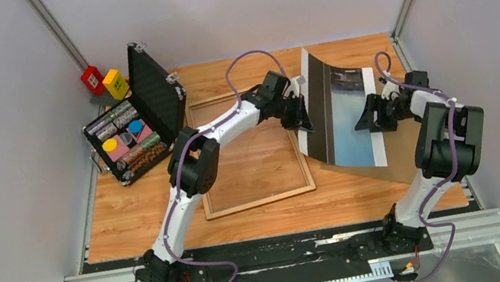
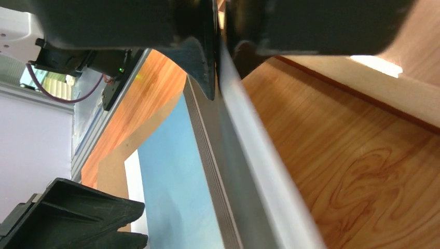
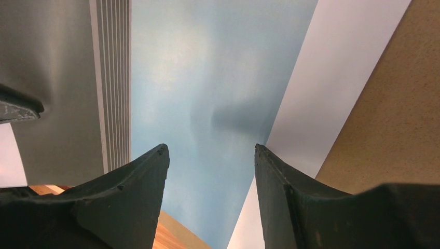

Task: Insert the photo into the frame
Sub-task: Pick up the photo at the center of the board, then turn over the photo from the photo frame.

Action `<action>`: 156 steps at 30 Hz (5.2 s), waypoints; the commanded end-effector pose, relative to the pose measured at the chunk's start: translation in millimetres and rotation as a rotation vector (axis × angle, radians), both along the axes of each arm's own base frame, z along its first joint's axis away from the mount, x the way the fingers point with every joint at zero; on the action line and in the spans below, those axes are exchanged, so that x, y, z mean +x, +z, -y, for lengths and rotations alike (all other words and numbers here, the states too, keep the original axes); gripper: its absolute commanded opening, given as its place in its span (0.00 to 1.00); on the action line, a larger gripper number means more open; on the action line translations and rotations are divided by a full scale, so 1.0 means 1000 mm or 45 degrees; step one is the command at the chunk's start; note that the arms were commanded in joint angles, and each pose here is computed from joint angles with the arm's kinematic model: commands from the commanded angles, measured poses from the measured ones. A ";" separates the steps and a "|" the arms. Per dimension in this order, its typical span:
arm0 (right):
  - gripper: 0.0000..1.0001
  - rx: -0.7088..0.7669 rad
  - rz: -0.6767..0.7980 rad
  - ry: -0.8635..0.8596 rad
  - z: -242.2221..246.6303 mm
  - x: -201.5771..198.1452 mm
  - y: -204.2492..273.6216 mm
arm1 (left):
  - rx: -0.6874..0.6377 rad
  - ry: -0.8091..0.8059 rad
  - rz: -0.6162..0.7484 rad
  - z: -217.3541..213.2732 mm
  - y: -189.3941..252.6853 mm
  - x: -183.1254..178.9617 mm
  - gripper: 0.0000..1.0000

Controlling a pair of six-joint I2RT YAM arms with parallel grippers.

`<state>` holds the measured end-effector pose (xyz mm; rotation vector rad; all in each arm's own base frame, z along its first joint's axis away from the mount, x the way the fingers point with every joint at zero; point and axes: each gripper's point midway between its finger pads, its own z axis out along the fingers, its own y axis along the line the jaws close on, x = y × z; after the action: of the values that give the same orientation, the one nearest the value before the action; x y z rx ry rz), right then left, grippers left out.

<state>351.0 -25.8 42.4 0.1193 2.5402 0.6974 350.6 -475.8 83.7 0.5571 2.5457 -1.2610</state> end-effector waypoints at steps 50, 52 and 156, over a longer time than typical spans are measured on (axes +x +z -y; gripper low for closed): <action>0.81 0.559 0.610 0.322 -0.158 0.029 0.231 | 0.906 -0.111 0.996 -0.181 0.147 0.018 0.00; 0.82 0.569 0.613 0.314 -0.159 0.027 0.230 | 0.890 -0.148 0.942 -0.168 0.128 0.011 0.00; 0.00 0.781 -0.086 0.421 -0.156 0.020 0.107 | 0.585 -0.052 0.924 -0.196 0.153 -0.010 1.00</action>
<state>379.9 134.9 124.3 0.0264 2.4250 1.6015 338.3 -279.0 226.1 0.9613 2.2048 -0.3298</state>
